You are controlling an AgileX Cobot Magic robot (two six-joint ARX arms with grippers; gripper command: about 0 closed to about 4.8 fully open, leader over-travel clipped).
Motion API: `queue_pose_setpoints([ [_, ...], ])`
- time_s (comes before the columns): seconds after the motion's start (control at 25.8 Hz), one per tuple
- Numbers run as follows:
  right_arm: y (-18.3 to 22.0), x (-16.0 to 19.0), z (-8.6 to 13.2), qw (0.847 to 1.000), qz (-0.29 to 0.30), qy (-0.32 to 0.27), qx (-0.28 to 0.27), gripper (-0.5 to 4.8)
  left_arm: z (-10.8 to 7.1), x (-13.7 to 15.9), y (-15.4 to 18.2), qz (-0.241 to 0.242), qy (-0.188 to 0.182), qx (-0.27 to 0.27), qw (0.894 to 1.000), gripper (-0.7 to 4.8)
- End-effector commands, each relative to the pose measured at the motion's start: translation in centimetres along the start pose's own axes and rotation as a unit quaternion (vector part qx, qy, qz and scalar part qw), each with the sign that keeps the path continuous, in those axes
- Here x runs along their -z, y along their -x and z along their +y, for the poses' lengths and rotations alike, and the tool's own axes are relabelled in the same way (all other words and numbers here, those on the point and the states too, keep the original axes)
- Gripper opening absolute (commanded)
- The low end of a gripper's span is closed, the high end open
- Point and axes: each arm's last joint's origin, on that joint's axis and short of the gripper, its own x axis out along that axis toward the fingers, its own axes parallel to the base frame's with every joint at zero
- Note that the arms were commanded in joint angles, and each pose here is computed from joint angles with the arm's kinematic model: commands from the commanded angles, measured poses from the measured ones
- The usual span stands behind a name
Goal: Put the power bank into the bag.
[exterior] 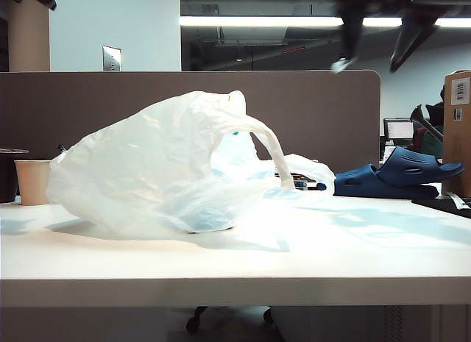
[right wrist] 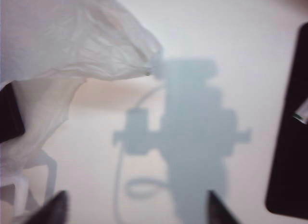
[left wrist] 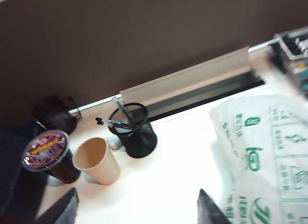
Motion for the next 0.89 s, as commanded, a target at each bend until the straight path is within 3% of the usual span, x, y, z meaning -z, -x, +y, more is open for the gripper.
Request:
queue_pose_setpoints([
  [0.04, 2.8, 0.6, -0.9, 1.0, -0.023, -0.01, 0.009, 2.57, 0.6, -0.2, 0.9, -0.009, 0.034, 0.005, 0.999, 3.13],
  [0.16, 5.5, 1.2, -1.5, 0.998, -0.053, -0.018, 0.015, 1.31, 0.7, -0.4, 1.7, -0.014, 0.039, 0.005, 0.999, 3.13],
  [0.31, 8.5, 2.1, -1.5, 0.996, -0.087, -0.018, 0.03, 0.03, 0.5, -0.6, 2.5, -0.019, 0.038, 0.02, 0.999, 3.11],
  [0.58, 13.4, 4.0, -1.2, 0.987, -0.147, -0.041, 0.059, -0.08, 0.3, -0.4, 3.9, -0.002, 0.042, 0.025, 0.999, 2.96],
  [0.7, 15.7, 5.2, -1.2, 0.981, -0.175, -0.049, 0.073, -0.08, 0.3, -0.6, 5.1, -0.001, 0.042, 0.024, 0.999, 1.4],
  [0.89, 17.2, 7.0, -1.2, 0.976, -0.185, -0.066, 0.098, -0.08, 0.2, -0.9, 6.7, -0.014, 0.074, 0.024, 0.997, 1.09],
])
